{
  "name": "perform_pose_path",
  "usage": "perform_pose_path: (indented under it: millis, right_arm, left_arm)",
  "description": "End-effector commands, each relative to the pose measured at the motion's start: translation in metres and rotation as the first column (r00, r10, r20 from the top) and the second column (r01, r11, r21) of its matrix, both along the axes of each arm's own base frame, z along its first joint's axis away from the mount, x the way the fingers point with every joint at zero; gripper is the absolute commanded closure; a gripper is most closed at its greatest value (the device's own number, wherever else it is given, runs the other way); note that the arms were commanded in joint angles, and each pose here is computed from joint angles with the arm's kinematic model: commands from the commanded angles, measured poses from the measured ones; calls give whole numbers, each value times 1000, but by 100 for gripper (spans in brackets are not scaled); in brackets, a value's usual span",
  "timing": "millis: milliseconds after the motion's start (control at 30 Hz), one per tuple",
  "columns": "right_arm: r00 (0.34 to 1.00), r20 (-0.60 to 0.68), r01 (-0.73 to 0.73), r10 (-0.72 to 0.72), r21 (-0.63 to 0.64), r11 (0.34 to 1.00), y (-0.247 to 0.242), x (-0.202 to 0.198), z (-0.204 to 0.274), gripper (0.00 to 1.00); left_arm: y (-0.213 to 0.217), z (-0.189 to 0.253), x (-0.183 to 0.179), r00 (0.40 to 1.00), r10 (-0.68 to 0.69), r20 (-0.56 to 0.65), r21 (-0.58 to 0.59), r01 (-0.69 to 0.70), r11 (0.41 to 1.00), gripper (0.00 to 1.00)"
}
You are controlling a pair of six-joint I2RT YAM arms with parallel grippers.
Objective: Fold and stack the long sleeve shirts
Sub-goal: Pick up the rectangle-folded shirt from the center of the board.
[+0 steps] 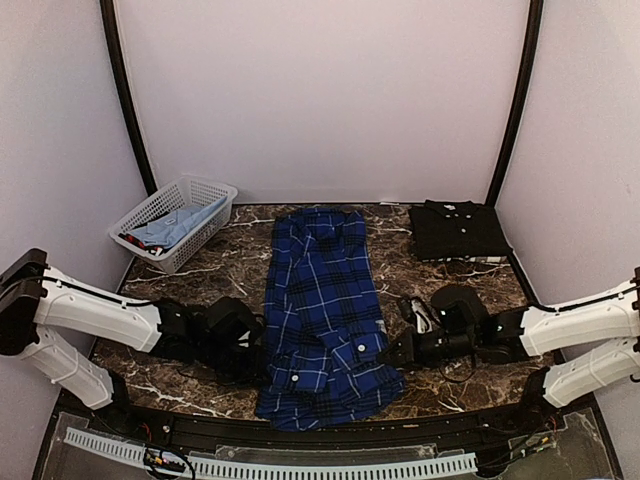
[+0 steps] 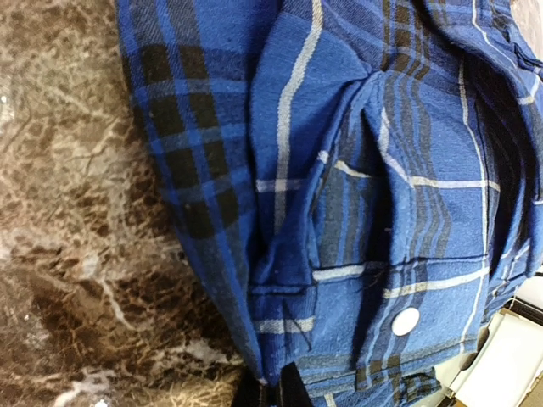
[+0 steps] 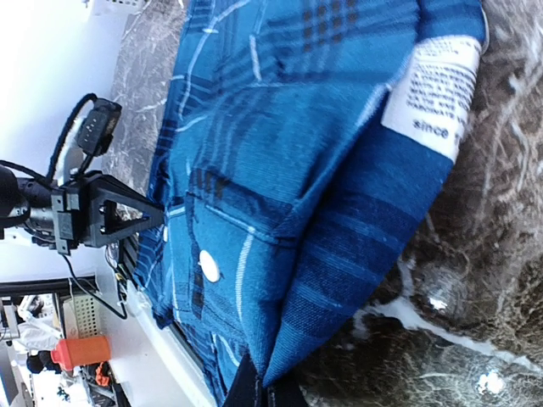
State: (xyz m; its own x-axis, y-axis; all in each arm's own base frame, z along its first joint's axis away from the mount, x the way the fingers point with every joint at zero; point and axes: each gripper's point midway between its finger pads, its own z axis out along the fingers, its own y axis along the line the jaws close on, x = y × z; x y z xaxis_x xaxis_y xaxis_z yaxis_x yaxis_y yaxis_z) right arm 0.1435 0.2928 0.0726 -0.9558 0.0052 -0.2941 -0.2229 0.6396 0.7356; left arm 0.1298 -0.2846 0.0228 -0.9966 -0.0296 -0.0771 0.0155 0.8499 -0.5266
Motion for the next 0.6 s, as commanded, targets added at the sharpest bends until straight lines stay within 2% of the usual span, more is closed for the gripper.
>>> perform_pose_path:
  millis: [0, 367, 500, 567]
  right_arm:
    - [999, 41, 31, -31, -9, 999, 7, 17, 21, 100]
    - [999, -27, 28, -30, -60, 998, 18, 38, 7, 100]
    - [1000, -28, 5, -7, -60, 998, 15, 32, 8, 100]
    - [1000, -29, -9, 7, -48, 999, 13, 24, 4, 94]
  left_arm:
    - [2, 14, 0, 1000, -23, -5, 31, 23, 999, 100]
    - [-10, 57, 36, 998, 61, 3, -142, -60, 988, 100]
    - [-4, 49, 31, 999, 49, -11, -125, -50, 991, 99]
    - [0, 38, 25, 999, 40, -30, -112, -43, 993, 93]
